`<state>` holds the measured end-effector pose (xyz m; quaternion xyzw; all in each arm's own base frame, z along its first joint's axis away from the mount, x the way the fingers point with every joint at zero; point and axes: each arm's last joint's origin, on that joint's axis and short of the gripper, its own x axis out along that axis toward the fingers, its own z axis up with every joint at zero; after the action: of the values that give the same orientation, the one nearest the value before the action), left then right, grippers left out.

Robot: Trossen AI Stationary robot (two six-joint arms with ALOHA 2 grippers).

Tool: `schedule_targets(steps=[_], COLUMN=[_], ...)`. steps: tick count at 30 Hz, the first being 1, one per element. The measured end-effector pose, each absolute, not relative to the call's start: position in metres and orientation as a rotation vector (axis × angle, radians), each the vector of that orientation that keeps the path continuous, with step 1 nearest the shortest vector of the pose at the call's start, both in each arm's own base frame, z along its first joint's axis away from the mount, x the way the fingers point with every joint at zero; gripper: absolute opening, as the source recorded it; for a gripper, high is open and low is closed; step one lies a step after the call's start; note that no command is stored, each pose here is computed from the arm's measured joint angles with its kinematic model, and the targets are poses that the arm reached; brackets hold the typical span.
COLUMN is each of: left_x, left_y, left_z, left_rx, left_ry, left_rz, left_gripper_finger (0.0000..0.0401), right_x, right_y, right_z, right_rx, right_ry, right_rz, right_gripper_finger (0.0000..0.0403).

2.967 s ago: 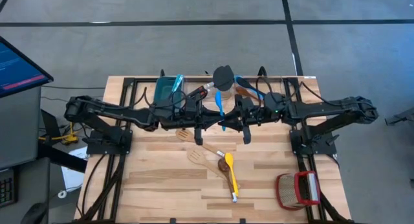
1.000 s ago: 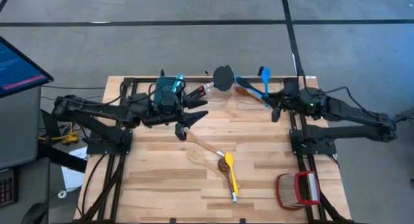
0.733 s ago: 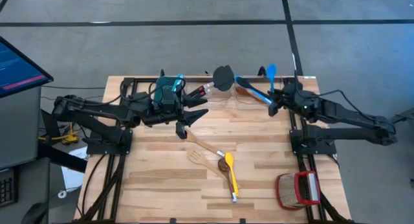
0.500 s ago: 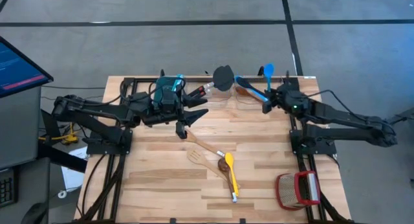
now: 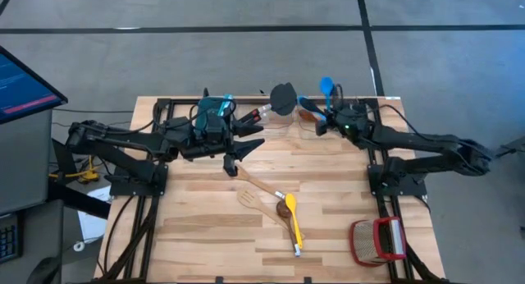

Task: Pick & Place Kitchen Items
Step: Put the blue serving spoon into the right transparent bin

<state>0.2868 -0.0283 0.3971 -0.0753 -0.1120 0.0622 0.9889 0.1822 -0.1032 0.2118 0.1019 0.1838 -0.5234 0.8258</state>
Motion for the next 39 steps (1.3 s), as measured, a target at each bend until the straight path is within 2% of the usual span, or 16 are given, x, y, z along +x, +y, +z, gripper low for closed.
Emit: schedule_targets(steps=[19, 31, 33, 39], left_x=[0.287, 0.287, 0.287, 0.287], left_y=[-0.028, -0.028, -0.028, -0.028], left_z=[0.397, 0.396, 0.396, 0.396], left_rx=[-0.151, -0.153, -0.153, -0.153], left_ry=[-0.223, -0.218, -0.216, -0.216], left_rz=[0.124, 0.124, 0.124, 0.124], left_gripper_finger=[0.0159, 0.0159, 0.0159, 0.0159], right_x=[0.205, 0.205, 0.202, 0.198], right_y=[-0.128, -0.127, -0.125, -0.122], right_z=[0.149, 0.149, 0.15, 0.153], right_rx=[0.162, 0.213, 0.225, 0.232], right_ry=[0.67, 0.661, 0.668, 0.697], right_rz=[-1.148, -1.131, -1.134, -1.118], right_gripper_finger=[0.0052, 0.0053, 0.0072, 0.0164])
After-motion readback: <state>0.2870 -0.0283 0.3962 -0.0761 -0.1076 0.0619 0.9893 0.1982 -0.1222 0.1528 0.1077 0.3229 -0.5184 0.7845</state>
